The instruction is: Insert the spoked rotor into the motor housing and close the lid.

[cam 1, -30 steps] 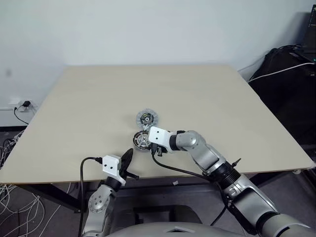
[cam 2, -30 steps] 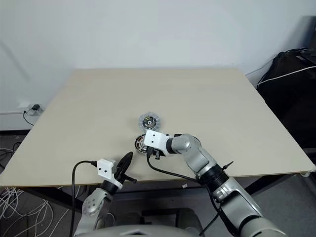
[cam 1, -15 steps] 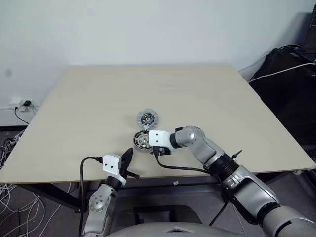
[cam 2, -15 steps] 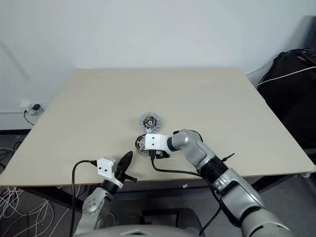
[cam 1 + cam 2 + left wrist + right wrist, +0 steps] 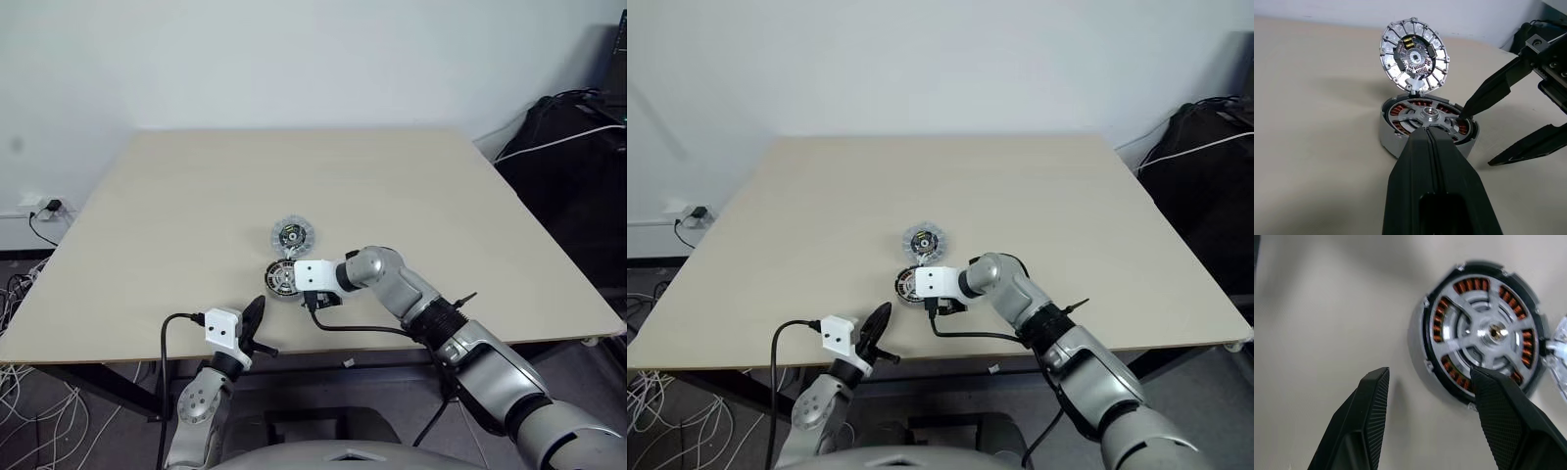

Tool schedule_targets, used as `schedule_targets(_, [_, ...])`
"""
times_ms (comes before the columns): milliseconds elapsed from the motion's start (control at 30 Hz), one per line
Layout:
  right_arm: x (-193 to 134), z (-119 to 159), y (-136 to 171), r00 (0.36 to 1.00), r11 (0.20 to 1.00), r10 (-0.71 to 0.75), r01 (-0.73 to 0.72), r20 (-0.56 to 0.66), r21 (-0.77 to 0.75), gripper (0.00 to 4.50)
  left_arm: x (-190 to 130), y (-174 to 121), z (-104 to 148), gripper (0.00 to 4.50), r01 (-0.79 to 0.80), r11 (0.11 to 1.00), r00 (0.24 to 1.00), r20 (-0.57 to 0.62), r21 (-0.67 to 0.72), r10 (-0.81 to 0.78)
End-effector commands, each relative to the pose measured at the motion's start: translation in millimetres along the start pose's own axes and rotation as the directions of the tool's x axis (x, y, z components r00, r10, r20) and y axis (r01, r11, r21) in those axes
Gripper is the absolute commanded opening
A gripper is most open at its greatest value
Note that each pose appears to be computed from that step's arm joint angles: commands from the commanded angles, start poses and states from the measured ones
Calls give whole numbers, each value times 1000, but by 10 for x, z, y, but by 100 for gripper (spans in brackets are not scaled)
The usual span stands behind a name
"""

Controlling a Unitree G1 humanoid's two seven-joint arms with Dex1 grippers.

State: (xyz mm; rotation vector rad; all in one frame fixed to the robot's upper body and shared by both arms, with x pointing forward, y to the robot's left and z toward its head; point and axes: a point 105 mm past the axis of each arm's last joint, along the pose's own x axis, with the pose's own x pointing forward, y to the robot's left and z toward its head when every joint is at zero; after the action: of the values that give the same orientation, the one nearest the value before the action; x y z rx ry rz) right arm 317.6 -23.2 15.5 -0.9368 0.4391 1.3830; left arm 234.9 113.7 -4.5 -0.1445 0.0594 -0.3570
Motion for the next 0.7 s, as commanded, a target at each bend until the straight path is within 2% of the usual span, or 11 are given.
schedule_targets(33, [-44, 83, -95, 1000, 999, -16, 17, 13, -37, 283, 40, -27, 114, 0, 12, 1000, 999, 50, 3, -12])
schedule_targets(467, [12, 66, -104, 1000, 1000, -4, 4, -1, -25, 283, 21, -23, 59, 0, 2, 1000, 999, 43, -9, -1])
schedule_targets(567, [17, 76, -110, 1000, 1000, -6, 6, 1, -23, 221, 23, -22, 59, 0, 0, 1000, 999, 43, -11, 1])
schedule_targets(700, [15, 76, -117, 1000, 1000, -11, 11, 2, -20, 91, 27, -16, 55, 0, -3, 1000, 999, 44, -13, 3])
